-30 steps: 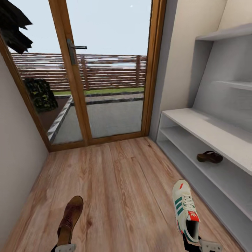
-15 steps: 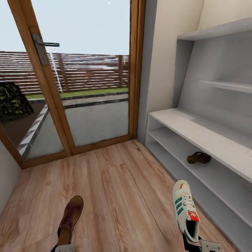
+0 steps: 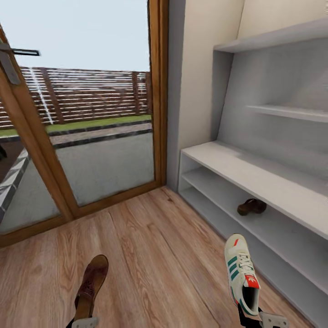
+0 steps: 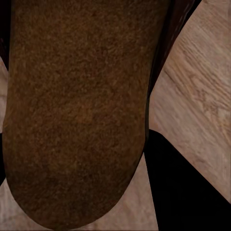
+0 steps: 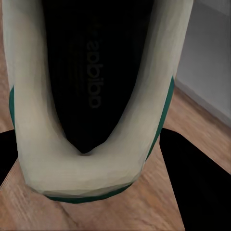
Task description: Pick up the two gym shoes and the two sandals from the corridor floor and place them onto the hallstand (shoe rack) in the corridor, making sure they are on the rack and not on the floor. Arrange them so the two gym shoes are next to each other and the two sandals are next to each other.
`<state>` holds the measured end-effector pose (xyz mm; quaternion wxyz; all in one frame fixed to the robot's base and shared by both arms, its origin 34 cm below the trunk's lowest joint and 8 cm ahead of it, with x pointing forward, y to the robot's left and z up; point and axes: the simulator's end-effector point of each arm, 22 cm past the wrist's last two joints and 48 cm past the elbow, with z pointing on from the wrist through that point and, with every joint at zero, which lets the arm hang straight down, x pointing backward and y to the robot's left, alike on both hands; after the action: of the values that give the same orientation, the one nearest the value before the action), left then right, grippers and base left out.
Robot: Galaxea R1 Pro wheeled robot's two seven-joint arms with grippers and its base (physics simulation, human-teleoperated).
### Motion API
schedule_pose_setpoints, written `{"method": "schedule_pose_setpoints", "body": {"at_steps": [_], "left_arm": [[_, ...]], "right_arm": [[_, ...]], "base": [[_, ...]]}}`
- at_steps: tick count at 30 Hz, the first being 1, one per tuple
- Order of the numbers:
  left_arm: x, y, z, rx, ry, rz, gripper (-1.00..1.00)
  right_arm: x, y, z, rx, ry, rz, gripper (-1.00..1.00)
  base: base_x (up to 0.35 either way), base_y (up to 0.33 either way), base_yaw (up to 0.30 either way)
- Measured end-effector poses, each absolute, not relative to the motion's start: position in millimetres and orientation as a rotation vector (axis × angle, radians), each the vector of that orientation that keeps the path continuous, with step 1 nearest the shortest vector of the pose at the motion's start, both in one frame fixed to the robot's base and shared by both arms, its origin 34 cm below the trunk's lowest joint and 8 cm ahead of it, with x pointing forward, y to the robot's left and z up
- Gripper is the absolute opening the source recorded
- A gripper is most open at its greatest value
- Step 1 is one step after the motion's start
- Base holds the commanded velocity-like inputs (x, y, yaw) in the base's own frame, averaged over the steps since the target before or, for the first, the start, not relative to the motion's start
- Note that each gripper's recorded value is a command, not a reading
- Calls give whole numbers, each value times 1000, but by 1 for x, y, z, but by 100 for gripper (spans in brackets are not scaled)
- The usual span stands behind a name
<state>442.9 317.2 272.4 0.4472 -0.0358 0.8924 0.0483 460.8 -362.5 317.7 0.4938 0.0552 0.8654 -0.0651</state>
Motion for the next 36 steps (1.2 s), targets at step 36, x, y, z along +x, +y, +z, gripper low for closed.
{"method": "schedule_pose_setpoints", "body": {"at_steps": [36], "left_arm": [[442, 317, 272, -89, 2211, 119, -100]], "right_arm": [[461, -362, 318, 134, 2099, -158, -100]], "base": [[277, 241, -61]]}}
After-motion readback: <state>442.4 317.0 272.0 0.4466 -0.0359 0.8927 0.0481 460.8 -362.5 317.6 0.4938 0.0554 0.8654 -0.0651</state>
